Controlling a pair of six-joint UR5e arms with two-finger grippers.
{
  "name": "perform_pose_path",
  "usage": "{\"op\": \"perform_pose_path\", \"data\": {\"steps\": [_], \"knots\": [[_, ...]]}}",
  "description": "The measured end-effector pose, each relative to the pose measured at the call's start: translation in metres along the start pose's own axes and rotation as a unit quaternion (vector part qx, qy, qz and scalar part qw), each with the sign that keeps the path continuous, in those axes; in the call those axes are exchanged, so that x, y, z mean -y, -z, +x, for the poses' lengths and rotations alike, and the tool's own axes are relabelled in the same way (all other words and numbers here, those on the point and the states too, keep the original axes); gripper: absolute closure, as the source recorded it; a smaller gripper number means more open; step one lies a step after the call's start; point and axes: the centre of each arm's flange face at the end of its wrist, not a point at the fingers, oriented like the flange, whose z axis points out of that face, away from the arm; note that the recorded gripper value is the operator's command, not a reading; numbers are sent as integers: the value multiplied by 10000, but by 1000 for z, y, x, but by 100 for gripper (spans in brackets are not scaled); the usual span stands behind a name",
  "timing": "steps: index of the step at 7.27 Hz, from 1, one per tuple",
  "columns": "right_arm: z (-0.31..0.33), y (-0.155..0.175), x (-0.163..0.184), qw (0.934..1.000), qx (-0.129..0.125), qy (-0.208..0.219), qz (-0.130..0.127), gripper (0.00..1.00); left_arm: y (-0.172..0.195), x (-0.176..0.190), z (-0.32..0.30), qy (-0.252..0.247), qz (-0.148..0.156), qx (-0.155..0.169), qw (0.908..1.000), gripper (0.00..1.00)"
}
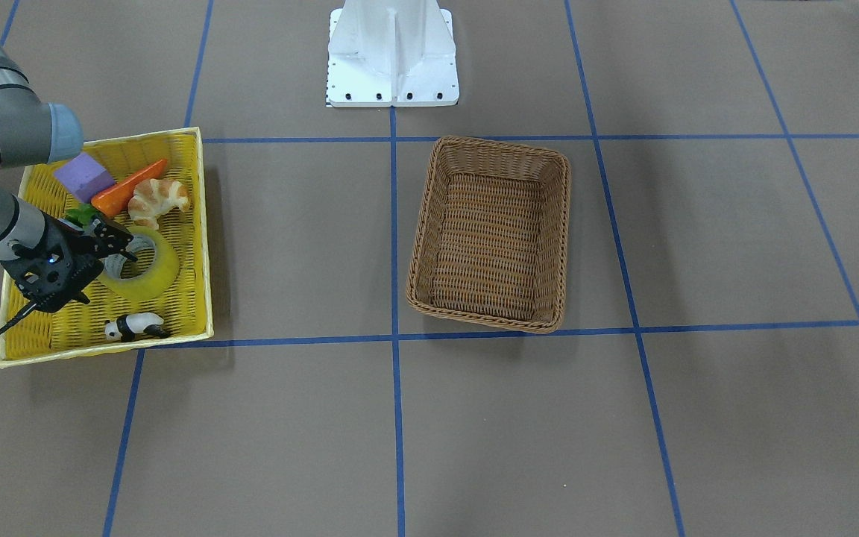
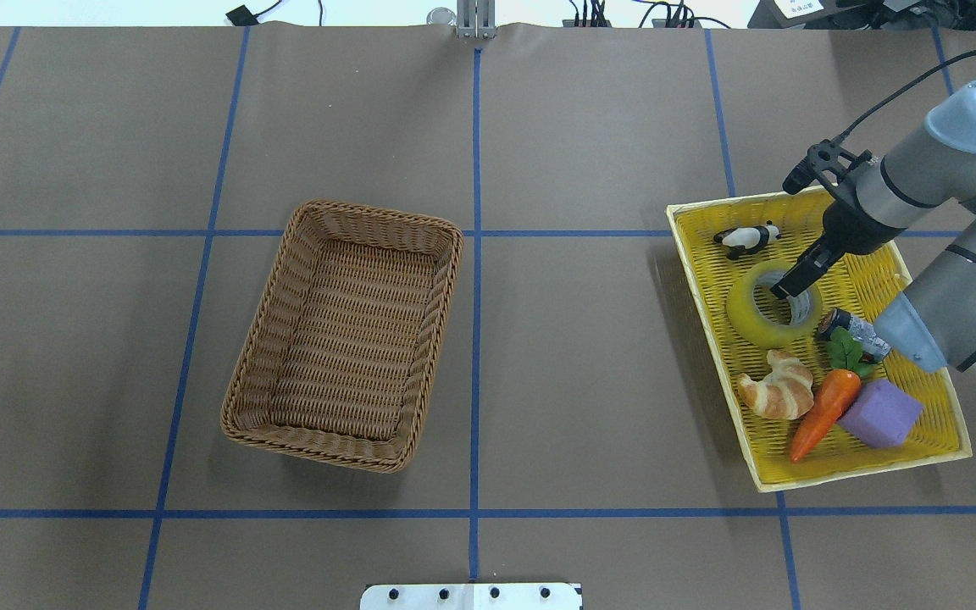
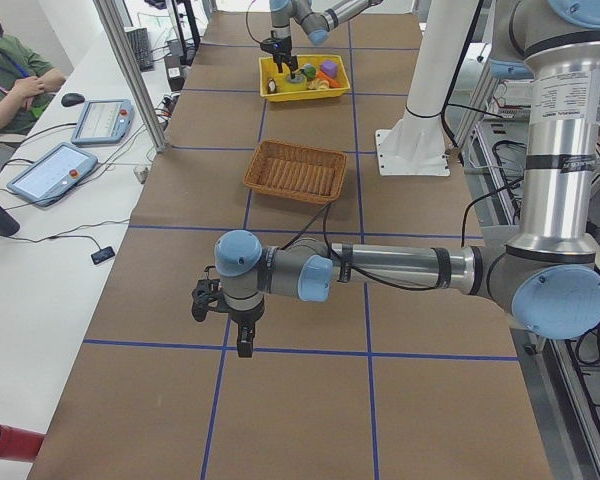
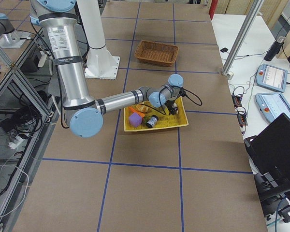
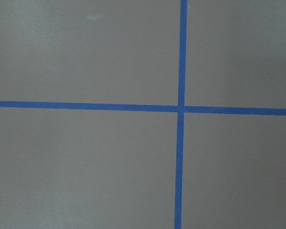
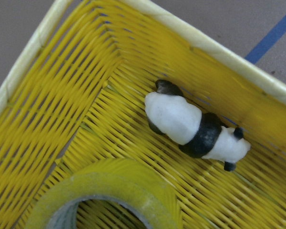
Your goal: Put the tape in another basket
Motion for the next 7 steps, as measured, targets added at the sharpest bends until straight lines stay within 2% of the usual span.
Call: {"op": "perform_pose_path", "data": {"steps": [1, 2, 4, 5, 7], "knots": [[-1, -3, -1, 10000, 2, -21, -49, 35, -1, 0, -1, 3, -9, 1, 10000, 2], [0, -5, -1, 10000, 4, -38, -77, 56, -2, 0, -2, 8, -18, 3, 10000, 2], [2, -7, -4, 9999, -19, -65, -106, 76, -3, 0, -3, 15, -26, 4, 10000, 2], [4, -7, -7, 9999, -57, -76, -116, 100, -4, 0, -4, 5, -14, 2, 10000, 2], [3, -3, -6, 9999, -93, -58, -72, 100, -5, 0, -5, 0, -1, 0, 10000, 2]]}}
